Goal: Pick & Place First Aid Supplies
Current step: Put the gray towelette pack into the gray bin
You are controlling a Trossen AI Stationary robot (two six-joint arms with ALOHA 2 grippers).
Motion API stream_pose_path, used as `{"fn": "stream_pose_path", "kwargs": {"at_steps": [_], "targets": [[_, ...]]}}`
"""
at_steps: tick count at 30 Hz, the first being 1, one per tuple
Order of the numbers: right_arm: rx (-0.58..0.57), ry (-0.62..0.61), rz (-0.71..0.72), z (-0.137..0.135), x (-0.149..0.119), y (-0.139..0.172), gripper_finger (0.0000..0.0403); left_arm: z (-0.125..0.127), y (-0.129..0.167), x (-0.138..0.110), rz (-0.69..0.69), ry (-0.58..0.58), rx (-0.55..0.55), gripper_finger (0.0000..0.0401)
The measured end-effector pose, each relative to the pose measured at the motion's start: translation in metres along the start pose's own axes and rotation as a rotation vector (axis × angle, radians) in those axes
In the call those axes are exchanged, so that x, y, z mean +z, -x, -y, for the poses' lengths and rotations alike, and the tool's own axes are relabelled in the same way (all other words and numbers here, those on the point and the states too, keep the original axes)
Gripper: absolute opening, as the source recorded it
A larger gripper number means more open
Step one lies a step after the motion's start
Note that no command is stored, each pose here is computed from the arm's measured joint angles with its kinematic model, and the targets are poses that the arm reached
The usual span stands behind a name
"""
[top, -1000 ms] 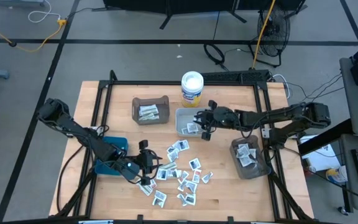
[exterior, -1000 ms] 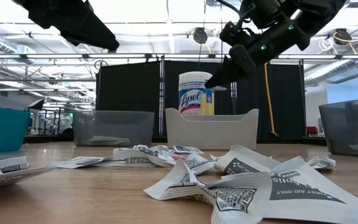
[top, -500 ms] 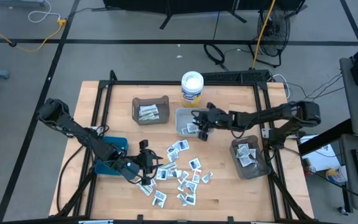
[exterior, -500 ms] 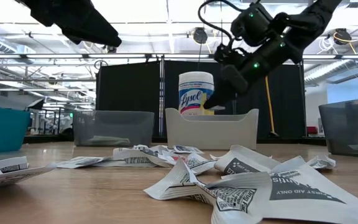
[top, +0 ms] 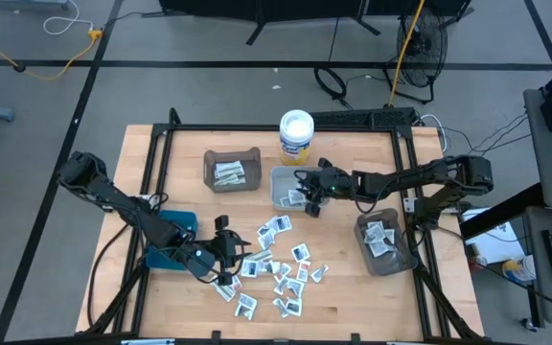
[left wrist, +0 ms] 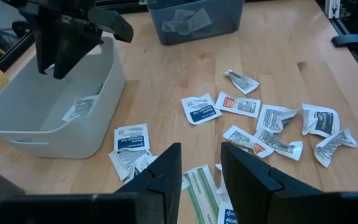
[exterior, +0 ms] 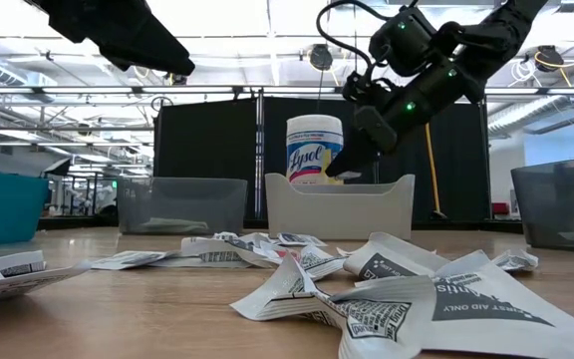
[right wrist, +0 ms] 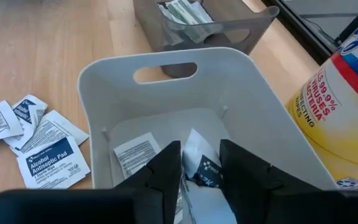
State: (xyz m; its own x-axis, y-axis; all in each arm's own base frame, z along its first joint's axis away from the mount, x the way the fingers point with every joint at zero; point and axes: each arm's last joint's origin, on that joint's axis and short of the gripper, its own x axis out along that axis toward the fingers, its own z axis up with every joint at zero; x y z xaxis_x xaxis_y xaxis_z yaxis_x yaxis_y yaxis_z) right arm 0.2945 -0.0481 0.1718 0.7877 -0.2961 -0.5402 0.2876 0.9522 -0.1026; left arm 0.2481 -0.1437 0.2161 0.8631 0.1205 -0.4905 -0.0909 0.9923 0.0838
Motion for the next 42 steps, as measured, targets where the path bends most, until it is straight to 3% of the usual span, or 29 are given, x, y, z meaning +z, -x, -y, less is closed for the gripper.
{"fn": "stream_pose_path", "kwargs": {"at_steps": [14,18,22,25,29,32,37,42], "targets": [[0.006,0.033,0.001,-0.001,0.0,0.0,0.0195,0.0,0.0,0.0,0.0,0.002,0.0,0.0118],[0.137,0.136,0.024,-0.012,0.002,0.004,0.0201,-0.001,-0.001,0.0,0.0,0.019,0.005,0.0118],[0.29,0.277,0.097,-0.034,0.01,0.018,0.0197,-0.008,-0.01,-0.001,-0.013,0.106,0.046,0.0118],[0.348,0.369,0.167,-0.052,0.017,0.036,0.0193,-0.013,-0.024,-0.004,-0.05,0.142,0.015,0.0118],[0.429,0.439,0.236,-0.074,0.023,0.064,0.0188,-0.019,-0.047,-0.012,-0.123,0.169,-0.059,0.0118],[0.498,0.453,0.257,-0.087,0.024,0.086,0.0188,-0.024,-0.061,-0.02,-0.166,0.19,-0.048,0.0118],[0.614,0.46,0.244,-0.108,0.019,0.116,0.0191,-0.024,-0.078,-0.028,-0.212,0.113,-0.024,0.0118],[0.712,0.488,0.25,-0.127,0.011,0.136,0.0198,-0.017,-0.091,-0.02,-0.202,-0.005,-0.013,0.0139]]}}
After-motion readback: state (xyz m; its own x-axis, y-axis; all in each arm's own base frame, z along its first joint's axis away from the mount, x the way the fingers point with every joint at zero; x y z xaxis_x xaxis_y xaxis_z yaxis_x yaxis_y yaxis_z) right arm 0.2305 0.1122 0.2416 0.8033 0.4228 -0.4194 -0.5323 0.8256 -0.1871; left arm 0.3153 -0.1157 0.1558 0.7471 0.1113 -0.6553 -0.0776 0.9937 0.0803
